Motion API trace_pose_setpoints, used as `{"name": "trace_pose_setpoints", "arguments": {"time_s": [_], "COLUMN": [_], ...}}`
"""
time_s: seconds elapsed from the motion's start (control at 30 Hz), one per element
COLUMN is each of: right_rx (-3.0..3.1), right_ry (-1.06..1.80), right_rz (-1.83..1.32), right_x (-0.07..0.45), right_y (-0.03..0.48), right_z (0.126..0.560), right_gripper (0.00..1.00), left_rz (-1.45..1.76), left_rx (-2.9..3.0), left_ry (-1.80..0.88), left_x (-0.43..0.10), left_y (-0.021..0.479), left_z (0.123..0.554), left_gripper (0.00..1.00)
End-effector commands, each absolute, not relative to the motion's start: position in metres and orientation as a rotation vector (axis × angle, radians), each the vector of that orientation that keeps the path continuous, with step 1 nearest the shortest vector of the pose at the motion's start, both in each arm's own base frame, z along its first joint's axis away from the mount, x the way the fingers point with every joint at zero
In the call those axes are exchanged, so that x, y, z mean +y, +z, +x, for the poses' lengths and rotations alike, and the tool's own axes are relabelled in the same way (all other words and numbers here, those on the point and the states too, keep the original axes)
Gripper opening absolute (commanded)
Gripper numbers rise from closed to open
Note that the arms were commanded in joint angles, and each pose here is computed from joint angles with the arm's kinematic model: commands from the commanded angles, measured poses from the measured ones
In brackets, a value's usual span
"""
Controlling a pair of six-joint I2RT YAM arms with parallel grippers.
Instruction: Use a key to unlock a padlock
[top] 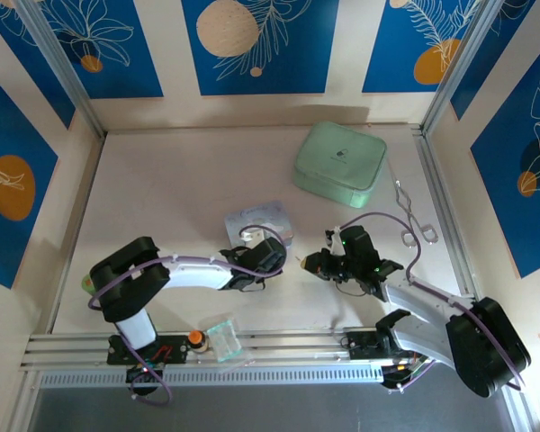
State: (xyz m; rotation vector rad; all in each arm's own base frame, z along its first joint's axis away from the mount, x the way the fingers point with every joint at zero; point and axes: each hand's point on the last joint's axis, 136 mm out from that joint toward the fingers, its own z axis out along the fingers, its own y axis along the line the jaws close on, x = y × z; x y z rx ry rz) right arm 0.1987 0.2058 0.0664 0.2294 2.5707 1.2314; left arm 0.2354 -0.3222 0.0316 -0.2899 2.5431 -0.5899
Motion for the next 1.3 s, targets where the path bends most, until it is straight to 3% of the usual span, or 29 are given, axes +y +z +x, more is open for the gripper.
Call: {"name": "trace_pose_setpoints", "arguments": {"time_s": [0.0,0.33,0.77,1.27], "right_rx": [2.584,2.605,2.566,2.656], "right_ry": [1.341,1.391,1.794,1.847], "right_rz": [0.260,0.286,0.323,0.339], "right_x": [0.214,0.220,0.254,0.258], "right_y": [0.063,0.057,0.074,0.064], "right_z": [0.191,0.185,0.188,0.171], "right_gripper": [0.03,0.03,0.02,0.02], "left_rz": [-0.318,-0.383,-0.700,-0.982], "left_rx": [2.521,2.512,2.309,2.119], "left_ry": [-0.591,-0.647,-0.955,-1.172], "left_x": [-0.315,-0.315,-0.307,-0.293], "left_y": [0.033,0.028,0.072,0.067], "left_z": [0.236,0.234,0.247,0.251], "left_gripper": [0.14,0.09,0.04,0.04]}}
